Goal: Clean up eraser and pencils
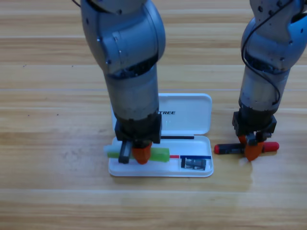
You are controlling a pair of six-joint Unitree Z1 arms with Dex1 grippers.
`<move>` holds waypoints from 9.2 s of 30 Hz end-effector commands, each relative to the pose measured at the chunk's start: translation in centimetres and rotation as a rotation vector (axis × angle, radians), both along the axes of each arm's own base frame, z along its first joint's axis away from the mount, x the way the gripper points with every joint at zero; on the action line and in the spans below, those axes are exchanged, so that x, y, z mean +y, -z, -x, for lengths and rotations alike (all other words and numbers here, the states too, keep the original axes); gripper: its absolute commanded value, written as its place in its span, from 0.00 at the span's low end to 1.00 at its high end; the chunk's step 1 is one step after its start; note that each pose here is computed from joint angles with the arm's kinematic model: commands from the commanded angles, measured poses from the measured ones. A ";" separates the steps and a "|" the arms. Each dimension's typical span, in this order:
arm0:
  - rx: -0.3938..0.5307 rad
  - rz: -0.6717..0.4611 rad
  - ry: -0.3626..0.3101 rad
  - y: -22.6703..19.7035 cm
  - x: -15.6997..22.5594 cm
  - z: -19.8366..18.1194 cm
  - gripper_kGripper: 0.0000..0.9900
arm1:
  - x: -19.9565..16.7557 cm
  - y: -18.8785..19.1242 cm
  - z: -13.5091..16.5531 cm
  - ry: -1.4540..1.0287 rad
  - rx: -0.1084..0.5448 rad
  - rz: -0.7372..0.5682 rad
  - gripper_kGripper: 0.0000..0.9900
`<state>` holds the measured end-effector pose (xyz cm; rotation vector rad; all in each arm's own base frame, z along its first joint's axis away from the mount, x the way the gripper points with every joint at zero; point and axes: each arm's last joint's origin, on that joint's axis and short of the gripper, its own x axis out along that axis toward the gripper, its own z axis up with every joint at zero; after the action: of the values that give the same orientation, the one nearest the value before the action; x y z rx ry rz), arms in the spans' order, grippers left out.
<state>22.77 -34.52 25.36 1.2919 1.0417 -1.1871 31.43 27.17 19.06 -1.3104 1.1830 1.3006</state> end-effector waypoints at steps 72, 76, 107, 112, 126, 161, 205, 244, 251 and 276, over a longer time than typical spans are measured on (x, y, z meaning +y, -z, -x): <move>0.058 -0.066 -0.103 6.1 -0.9 -3.5 1.00 | -2.4 -7.9 3.6 0.080 -0.079 -0.069 0.00; 0.056 -0.066 -0.103 5.2 -0.5 -3.2 1.00 | -1.6 -9.1 5.2 0.057 -0.095 -0.094 0.00; 0.018 0.037 -0.250 -3.9 18.2 -0.2 1.00 | 15.4 -1.1 4.5 -0.031 -0.143 -0.017 0.00; 0.027 0.028 -0.250 -3.3 18.3 -0.1 1.00 | 15.2 -1.2 4.1 -0.022 -0.145 -0.017 0.00; 0.029 0.017 -0.254 -2.5 18.2 -0.2 1.00 | 14.8 -2.0 3.9 0.019 -0.163 -0.025 0.96; -0.109 0.418 -0.313 -1.7 17.2 -13.5 0.00 | -4.7 -19.6 19.2 0.141 0.028 -0.841 1.00; 0.363 0.549 -0.184 2.5 13.4 -15.0 0.00 | -3.8 -18.5 18.7 0.157 0.056 -0.802 1.00; 0.231 0.378 -0.168 10.4 10.1 -7.3 0.00 | -3.6 -18.3 18.6 0.170 0.064 -0.797 1.00; 0.225 0.337 -0.140 12.2 9.2 -5.7 0.00 | -3.6 -18.2 18.6 0.171 0.065 -0.794 1.00; 0.150 0.329 -0.085 6.3 11.0 -1.4 0.00 | -3.6 -18.2 18.5 0.174 0.063 -0.791 1.00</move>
<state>26.97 -24.21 19.32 0.8552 0.8420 -1.3125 12.16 22.30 39.20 -0.5707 0.5998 1.4580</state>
